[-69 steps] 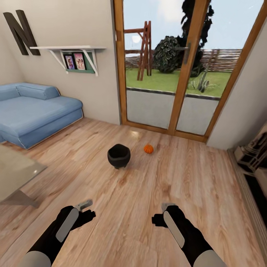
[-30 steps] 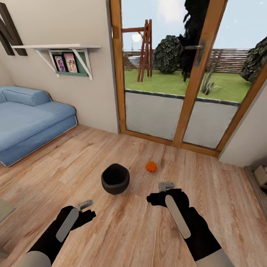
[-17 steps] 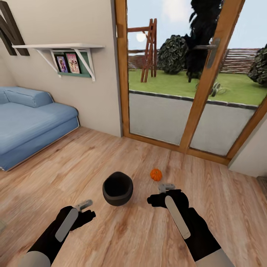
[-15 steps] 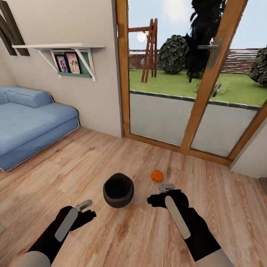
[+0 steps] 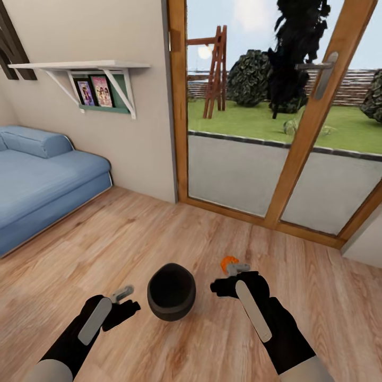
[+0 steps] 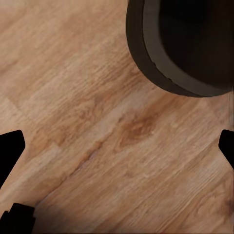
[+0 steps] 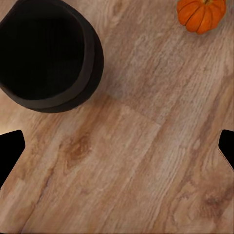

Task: Place each of the two pumpkins and all three candles from the living room inside a cabinet in the living room (use any cabinet), then make sure every cabinet is closed, and position the cauldron so it is next to a table in the living room.

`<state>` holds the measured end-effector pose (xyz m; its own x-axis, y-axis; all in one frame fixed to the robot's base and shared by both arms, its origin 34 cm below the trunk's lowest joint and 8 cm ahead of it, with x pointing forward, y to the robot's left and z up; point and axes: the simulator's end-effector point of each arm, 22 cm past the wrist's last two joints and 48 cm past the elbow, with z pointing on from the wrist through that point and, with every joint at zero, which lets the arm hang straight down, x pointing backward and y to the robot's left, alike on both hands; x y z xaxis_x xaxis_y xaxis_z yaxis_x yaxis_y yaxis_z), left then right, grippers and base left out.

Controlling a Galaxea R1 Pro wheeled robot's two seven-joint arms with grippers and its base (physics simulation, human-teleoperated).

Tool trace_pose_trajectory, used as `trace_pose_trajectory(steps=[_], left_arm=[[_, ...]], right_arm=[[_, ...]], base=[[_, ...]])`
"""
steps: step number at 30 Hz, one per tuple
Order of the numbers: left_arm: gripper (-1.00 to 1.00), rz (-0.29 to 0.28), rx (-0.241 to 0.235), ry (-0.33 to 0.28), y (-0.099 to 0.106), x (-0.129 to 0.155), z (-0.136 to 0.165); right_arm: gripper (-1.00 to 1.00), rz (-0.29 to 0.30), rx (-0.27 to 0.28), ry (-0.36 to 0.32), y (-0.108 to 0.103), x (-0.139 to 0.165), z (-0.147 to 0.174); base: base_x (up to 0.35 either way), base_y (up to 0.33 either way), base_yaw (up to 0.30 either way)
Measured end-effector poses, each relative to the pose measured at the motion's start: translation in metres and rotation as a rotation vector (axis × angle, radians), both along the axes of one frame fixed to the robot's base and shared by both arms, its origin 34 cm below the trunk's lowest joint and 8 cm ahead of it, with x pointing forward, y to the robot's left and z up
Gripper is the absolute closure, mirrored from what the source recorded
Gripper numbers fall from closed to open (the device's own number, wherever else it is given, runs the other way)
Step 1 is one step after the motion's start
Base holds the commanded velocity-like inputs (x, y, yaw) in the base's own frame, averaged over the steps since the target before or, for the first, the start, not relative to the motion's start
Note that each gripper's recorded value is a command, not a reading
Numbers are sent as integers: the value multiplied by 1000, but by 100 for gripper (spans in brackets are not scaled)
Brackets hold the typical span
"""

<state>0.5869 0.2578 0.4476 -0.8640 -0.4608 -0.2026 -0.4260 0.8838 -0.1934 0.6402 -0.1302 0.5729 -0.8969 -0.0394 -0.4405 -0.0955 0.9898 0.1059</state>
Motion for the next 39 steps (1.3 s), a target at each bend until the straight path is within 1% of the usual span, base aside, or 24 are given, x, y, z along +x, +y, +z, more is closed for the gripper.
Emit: trace_pose_trajectory(steps=[4,7,11,28,39], left_arm=[[-100,0,1,1,0,0,0],[-100,0,1,3,0,-1,-1],[-100,0,1,3,0,-1,-1],[-100,-1,1,3,-1,-1,-1],[-100,-1,2,4,0,-1,-1]], right_arm=[[-100,1,-8,16,-1,-3,-6],[-100,3,-23,58,-3,-12,-21],[-100,3,-27,74,-4,-16,-27],[-100,6,-16,58,-3,-13,-22],[-100,5,-15,61,-3,-13,-23]], base=[[252,0,0],[62,0,0],[18,0,0],[31,0,0],[64,-56,0]])
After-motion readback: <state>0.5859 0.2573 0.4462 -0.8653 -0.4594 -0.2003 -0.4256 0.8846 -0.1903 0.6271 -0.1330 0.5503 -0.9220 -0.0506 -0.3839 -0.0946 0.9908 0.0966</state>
